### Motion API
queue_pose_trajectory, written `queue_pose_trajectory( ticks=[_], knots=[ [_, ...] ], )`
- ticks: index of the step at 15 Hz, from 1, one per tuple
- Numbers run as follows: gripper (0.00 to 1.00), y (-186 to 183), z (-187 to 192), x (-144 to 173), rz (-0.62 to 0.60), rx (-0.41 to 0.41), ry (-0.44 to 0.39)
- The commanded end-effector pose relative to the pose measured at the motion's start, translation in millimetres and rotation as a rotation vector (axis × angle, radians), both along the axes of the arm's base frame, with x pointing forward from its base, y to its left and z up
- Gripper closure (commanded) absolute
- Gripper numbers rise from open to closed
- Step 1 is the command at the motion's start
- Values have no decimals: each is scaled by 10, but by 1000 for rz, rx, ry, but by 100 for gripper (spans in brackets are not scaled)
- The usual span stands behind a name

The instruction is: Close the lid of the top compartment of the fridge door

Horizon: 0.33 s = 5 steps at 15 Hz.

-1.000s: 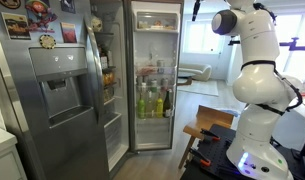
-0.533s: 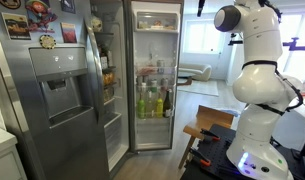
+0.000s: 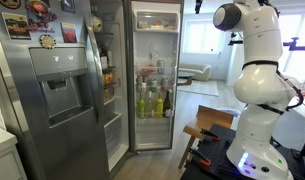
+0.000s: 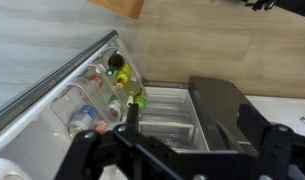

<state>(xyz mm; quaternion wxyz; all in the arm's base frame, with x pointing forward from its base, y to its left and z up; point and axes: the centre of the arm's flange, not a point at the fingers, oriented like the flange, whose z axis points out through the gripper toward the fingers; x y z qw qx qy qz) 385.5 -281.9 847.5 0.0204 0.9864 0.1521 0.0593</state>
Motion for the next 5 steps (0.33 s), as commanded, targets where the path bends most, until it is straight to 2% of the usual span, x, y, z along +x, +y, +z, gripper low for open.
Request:
queue_pose_trajectory(
  ticks=[1, 5],
  knots=[
    [0, 29, -1, 20, -3, 2, 1],
    [0, 57, -3, 36, -3, 4, 2]
  ],
)
